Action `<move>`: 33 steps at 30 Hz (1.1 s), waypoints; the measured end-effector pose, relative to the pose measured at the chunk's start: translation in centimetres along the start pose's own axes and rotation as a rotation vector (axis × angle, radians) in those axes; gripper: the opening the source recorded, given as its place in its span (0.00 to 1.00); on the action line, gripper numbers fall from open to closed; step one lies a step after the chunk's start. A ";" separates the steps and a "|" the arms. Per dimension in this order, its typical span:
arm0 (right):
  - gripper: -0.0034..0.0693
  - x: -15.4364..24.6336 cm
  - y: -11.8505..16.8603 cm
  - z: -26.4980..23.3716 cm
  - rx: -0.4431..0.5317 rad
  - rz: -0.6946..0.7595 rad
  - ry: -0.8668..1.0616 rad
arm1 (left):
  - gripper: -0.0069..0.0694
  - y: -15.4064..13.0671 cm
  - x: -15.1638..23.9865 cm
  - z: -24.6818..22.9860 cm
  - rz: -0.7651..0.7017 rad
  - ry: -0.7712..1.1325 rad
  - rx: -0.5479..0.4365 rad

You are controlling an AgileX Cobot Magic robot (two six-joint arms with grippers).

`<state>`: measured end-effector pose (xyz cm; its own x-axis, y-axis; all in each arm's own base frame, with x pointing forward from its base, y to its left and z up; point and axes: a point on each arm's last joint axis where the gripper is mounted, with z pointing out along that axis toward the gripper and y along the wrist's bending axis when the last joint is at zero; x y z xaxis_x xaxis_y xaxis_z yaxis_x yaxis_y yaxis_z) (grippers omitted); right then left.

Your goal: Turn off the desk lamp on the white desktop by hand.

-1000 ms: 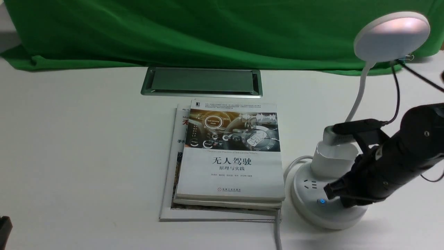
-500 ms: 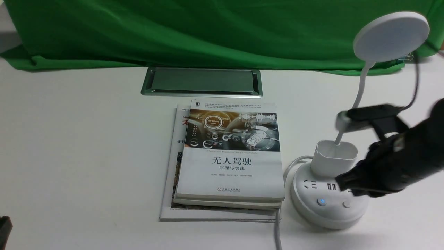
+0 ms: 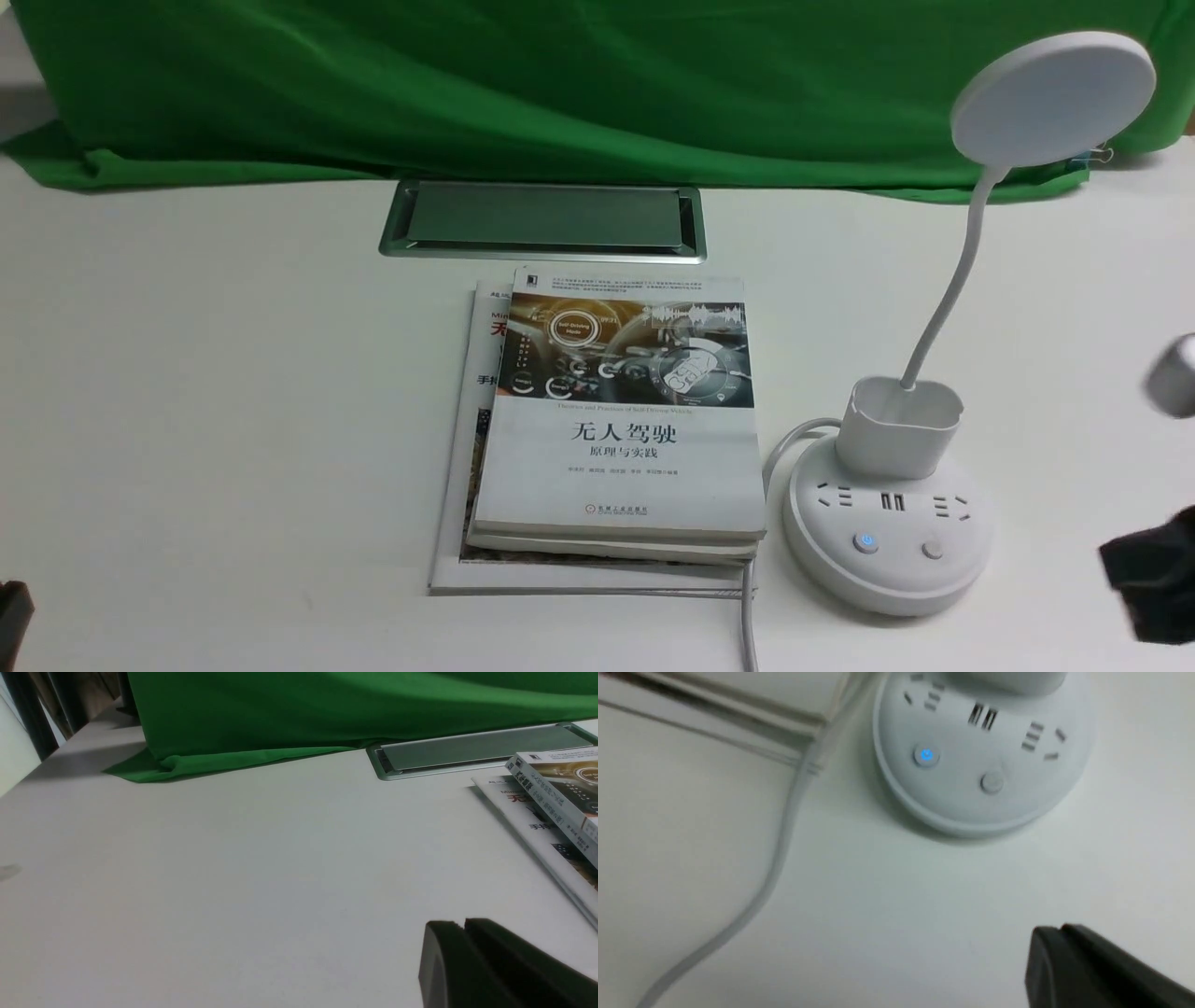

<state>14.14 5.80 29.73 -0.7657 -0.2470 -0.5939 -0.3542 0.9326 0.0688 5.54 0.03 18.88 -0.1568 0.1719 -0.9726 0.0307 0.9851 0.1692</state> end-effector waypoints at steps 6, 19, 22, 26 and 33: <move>0.10 0.1 0.1 -2.8 0.003 -0.011 -0.203 | 0.12 0.0 0.0 0.0 0.000 0.000 0.000; 0.10 11.0 -2.6 0.2 0.307 -0.034 -0.681 | 0.12 0.0 0.0 0.0 0.001 0.000 0.000; 0.10 12.5 -2.7 1.3 0.336 -0.031 -0.697 | 0.12 0.0 0.0 0.0 0.001 0.000 0.000; 0.10 14.3 -2.8 2.7 0.357 -0.029 -0.716 | 0.12 0.0 0.0 0.0 0.001 0.000 0.000; 0.10 14.4 -2.8 2.7 0.355 -0.017 -0.742 | 0.12 0.0 0.0 0.0 0.001 0.000 0.000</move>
<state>5.54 0.34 18.79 -0.1640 -0.1398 -0.9765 -0.0760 0.9888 -0.1287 5.54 0.03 18.88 -0.1567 0.1731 -0.9724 0.0309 0.9849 0.1703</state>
